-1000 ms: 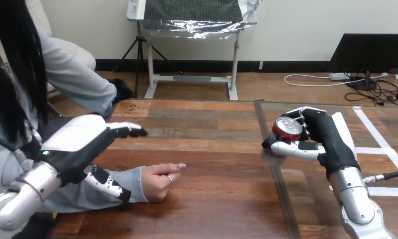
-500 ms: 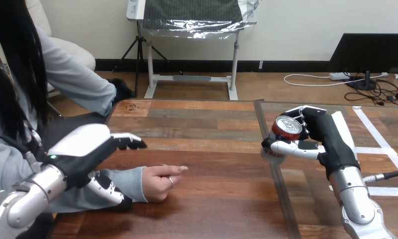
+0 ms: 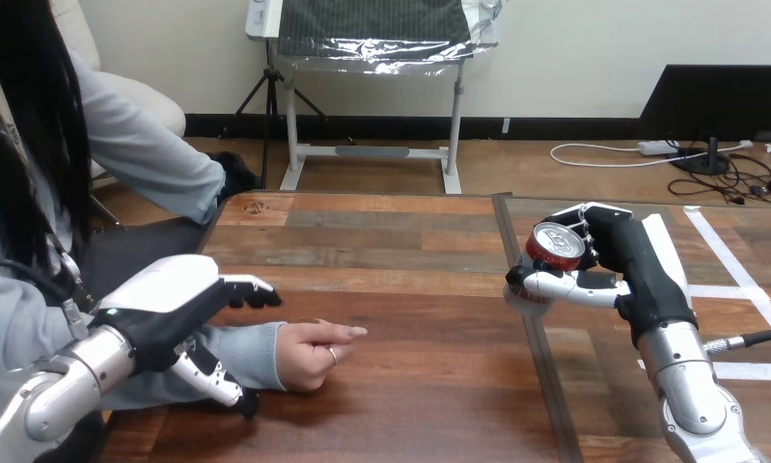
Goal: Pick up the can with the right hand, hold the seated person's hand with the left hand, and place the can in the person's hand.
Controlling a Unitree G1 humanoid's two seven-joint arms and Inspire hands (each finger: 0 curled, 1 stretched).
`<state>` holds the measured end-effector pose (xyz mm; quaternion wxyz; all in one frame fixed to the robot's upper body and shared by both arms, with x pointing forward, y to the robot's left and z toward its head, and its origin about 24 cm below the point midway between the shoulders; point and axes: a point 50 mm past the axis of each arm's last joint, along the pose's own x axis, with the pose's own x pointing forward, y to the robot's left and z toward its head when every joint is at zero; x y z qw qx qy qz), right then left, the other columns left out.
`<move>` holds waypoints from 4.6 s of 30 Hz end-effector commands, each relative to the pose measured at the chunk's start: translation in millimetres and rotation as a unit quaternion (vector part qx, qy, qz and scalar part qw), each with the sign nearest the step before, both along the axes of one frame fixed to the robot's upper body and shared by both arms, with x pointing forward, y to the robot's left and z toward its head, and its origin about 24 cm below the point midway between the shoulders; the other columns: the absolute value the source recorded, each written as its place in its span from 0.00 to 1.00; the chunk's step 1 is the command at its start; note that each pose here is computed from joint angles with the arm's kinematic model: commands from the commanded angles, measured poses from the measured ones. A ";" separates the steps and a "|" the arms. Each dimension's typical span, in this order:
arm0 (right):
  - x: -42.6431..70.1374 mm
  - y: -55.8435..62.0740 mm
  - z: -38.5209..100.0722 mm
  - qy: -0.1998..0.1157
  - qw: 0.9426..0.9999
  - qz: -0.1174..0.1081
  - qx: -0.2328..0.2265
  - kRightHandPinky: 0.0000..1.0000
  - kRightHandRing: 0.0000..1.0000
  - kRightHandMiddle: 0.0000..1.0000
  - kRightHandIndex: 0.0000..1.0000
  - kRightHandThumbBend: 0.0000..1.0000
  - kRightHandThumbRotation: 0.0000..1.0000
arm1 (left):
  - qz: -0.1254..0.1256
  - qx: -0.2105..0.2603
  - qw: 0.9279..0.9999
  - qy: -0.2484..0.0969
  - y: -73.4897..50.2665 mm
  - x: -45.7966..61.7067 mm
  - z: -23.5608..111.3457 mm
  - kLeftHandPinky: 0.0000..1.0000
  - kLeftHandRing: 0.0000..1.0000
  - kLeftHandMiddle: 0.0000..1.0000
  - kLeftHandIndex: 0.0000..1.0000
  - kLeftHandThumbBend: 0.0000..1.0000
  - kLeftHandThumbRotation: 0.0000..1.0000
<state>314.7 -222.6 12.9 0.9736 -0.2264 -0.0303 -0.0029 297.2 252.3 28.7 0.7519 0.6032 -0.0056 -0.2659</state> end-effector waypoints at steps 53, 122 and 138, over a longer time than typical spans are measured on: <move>20.1 7.4 47.6 -0.103 0.994 0.041 -0.007 0.40 0.43 0.49 0.52 0.77 0.00 | -0.009 -0.018 0.999 -0.045 -12.5 10.4 -5.9 0.44 0.50 0.55 0.58 1.00 0.24; 29.2 30.1 39.2 -0.062 0.996 0.070 -0.005 0.43 0.46 0.51 0.53 0.77 0.00 | -0.070 -0.128 0.981 -0.124 -33.0 7.9 23.1 0.33 0.38 0.44 0.48 0.82 0.06; 29.2 40.3 35.9 -0.057 0.994 0.087 -0.014 0.44 0.47 0.51 0.53 0.77 0.00 | -0.095 -0.149 0.974 -0.141 -45.8 10.0 34.2 0.31 0.36 0.42 0.47 0.82 0.08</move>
